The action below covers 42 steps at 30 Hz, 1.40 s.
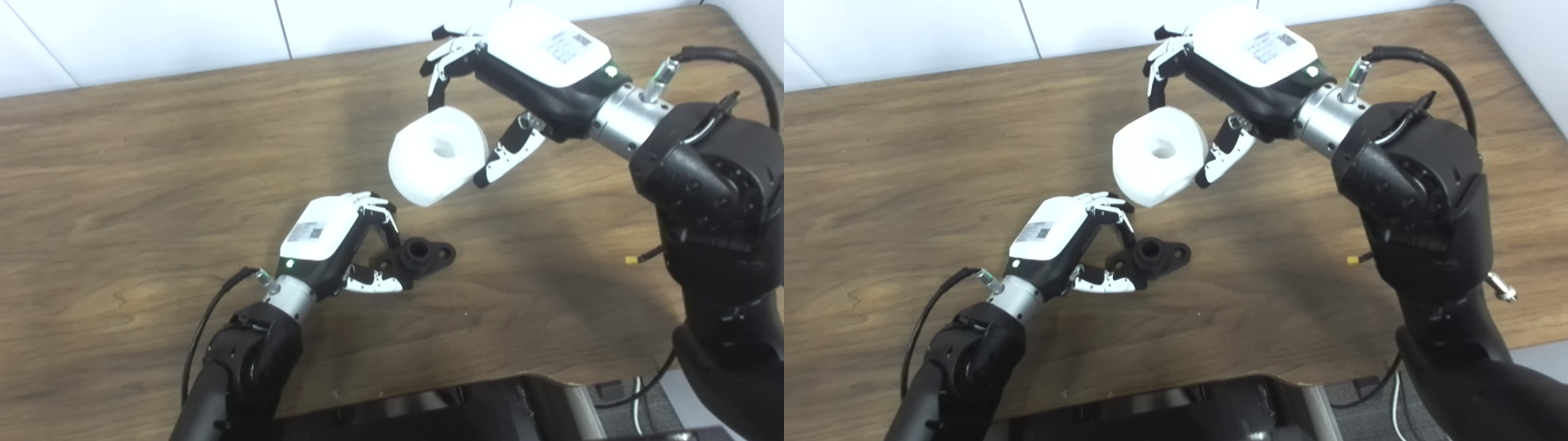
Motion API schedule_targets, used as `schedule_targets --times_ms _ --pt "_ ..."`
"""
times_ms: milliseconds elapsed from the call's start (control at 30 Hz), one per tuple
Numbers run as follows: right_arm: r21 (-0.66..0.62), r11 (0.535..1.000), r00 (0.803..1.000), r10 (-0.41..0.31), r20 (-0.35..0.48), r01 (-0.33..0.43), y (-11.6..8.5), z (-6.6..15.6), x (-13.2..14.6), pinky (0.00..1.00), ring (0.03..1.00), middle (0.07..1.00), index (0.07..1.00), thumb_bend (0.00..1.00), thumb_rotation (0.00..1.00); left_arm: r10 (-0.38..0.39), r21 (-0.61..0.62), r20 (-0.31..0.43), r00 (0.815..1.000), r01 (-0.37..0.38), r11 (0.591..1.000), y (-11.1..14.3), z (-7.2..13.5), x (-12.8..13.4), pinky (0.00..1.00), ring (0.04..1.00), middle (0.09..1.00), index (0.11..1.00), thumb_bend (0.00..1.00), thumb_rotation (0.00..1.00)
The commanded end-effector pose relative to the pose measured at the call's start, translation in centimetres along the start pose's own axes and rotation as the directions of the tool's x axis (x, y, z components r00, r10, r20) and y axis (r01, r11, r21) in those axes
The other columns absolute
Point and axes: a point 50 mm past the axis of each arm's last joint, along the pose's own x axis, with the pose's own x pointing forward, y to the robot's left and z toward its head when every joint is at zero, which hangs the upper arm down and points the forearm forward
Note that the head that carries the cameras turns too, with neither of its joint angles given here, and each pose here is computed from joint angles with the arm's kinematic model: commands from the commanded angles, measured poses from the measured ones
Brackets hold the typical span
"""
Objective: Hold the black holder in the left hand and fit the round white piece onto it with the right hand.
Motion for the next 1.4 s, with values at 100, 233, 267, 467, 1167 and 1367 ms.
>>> schedule_targets --times_ms 100,233,267,467,1167,1367 --pt "-0.032 0.997 0.997 -0.073 0.011 0.073 -1.6 0.3 -0.1 0.78 0.912 0.784 0.481 0.52 0.13 -0.079 -0.016 -0.032 0.996 0.078 0.997 -1.1 -0.6 -0.5 0.86 0.878 0.798 0.485 0.52 0.05" --pt "-0.039 0.997 0.998 -0.068 0.017 0.068 -1.5 0.4 -0.2 0.78 0.908 0.781 0.481 0.52 0.13 -0.081 -0.011 -0.034 0.996 0.080 0.997 -1.0 -0.5 -0.5 0.86 0.880 0.800 0.485 0.52 0.05" --pt "-0.039 0.997 0.998 -0.067 0.018 0.067 -1.4 0.5 -0.2 0.79 0.907 0.780 0.481 0.52 0.13 -0.081 -0.011 -0.034 0.996 0.080 0.997 -1.0 -0.5 -0.5 0.86 0.879 0.800 0.485 0.52 0.05" --pt "-0.041 0.998 0.998 -0.052 0.032 0.054 -1.1 0.8 -0.2 0.79 0.907 0.783 0.481 0.52 0.13 -0.079 -0.013 -0.032 0.996 0.078 0.997 -1.0 -0.5 -0.5 0.86 0.876 0.798 0.485 0.52 0.05" --pt "-0.068 0.995 0.994 0.074 0.085 -0.068 2.6 2.0 -0.6 0.87 0.911 0.799 0.482 0.52 0.13 -0.079 -0.019 -0.038 0.996 0.079 0.997 -1.0 -0.5 -0.4 0.86 0.881 0.800 0.485 0.52 0.05" --pt "-0.082 0.994 0.992 0.079 0.094 -0.071 3.0 2.0 -0.4 0.87 0.918 0.803 0.482 0.52 0.13 -0.077 -0.017 -0.034 0.996 0.077 0.997 -1.0 -0.5 -0.4 0.86 0.879 0.800 0.485 0.52 0.05"
